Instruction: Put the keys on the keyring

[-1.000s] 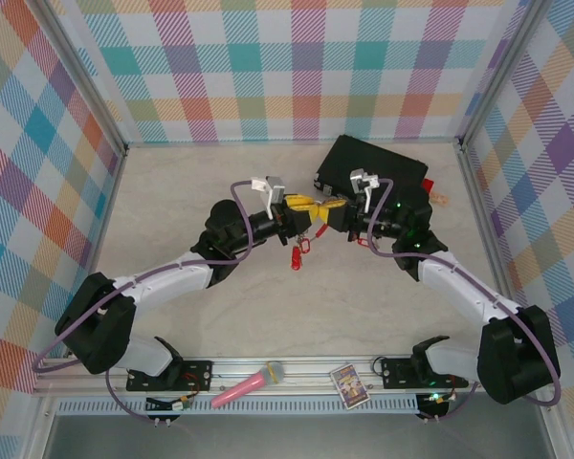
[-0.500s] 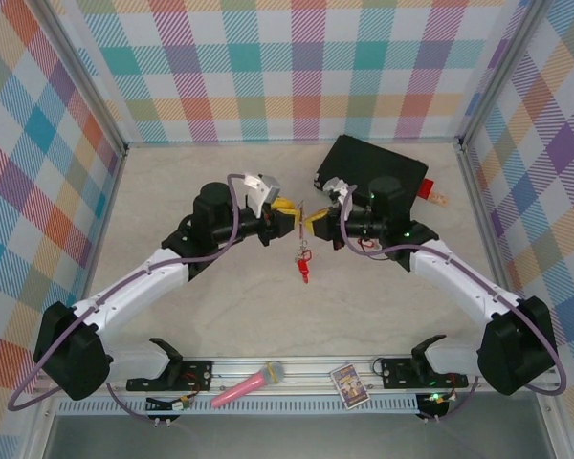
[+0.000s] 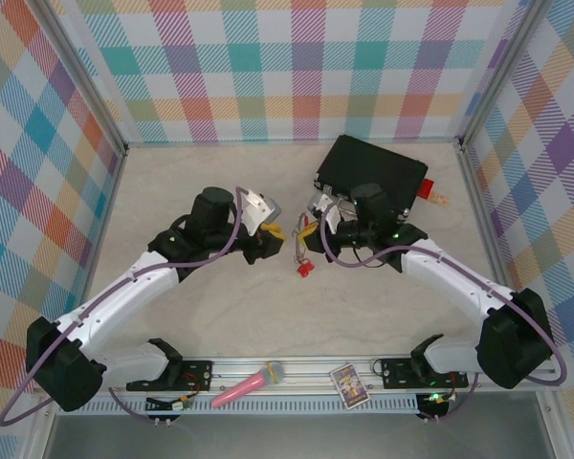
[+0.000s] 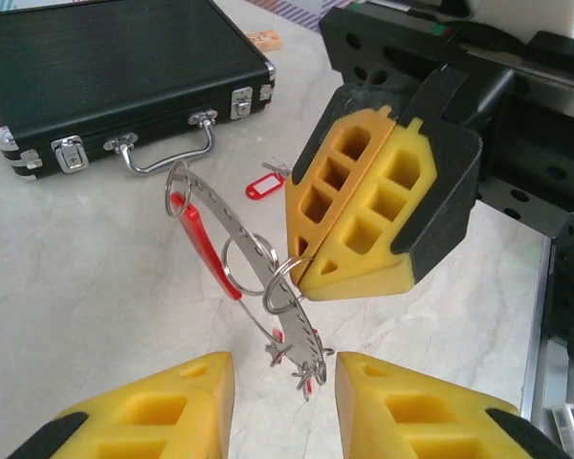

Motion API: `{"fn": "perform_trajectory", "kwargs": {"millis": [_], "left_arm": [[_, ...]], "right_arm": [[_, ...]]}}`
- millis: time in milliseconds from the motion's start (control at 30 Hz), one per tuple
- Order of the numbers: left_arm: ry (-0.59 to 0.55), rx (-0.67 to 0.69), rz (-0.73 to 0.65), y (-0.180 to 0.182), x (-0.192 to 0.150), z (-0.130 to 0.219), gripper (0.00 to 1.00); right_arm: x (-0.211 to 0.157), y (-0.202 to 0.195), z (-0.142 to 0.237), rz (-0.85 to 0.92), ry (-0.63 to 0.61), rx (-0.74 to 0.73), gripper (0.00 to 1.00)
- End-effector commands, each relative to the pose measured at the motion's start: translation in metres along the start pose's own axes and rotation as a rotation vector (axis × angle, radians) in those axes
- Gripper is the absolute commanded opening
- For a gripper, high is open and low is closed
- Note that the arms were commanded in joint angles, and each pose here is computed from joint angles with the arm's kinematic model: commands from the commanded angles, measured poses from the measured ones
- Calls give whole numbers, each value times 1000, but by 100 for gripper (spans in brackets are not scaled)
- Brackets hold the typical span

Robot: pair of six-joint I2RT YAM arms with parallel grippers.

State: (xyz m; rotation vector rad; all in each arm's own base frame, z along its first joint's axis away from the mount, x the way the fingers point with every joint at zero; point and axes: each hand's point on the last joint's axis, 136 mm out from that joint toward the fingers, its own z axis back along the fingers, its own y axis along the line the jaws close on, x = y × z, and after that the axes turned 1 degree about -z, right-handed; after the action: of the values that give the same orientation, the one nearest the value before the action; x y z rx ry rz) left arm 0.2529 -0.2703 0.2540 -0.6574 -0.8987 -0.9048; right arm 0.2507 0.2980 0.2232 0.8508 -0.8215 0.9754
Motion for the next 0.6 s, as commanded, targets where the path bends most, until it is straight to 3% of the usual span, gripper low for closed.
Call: {"fn": "perform_trajectory", "kwargs": {"millis": [0,233,567], "left_arm": [[-5,-23,-51,-10,-1,6,32],[3,-94,-48,-19,-1,-1,32],[29,-86,-35,-12,-5,-13,32]], "right_arm": [[11,5,-1,69,-4,7,0],[12,17,-3,85,-10,44,0],[17,27,-1,89,-32,87,0]]}}
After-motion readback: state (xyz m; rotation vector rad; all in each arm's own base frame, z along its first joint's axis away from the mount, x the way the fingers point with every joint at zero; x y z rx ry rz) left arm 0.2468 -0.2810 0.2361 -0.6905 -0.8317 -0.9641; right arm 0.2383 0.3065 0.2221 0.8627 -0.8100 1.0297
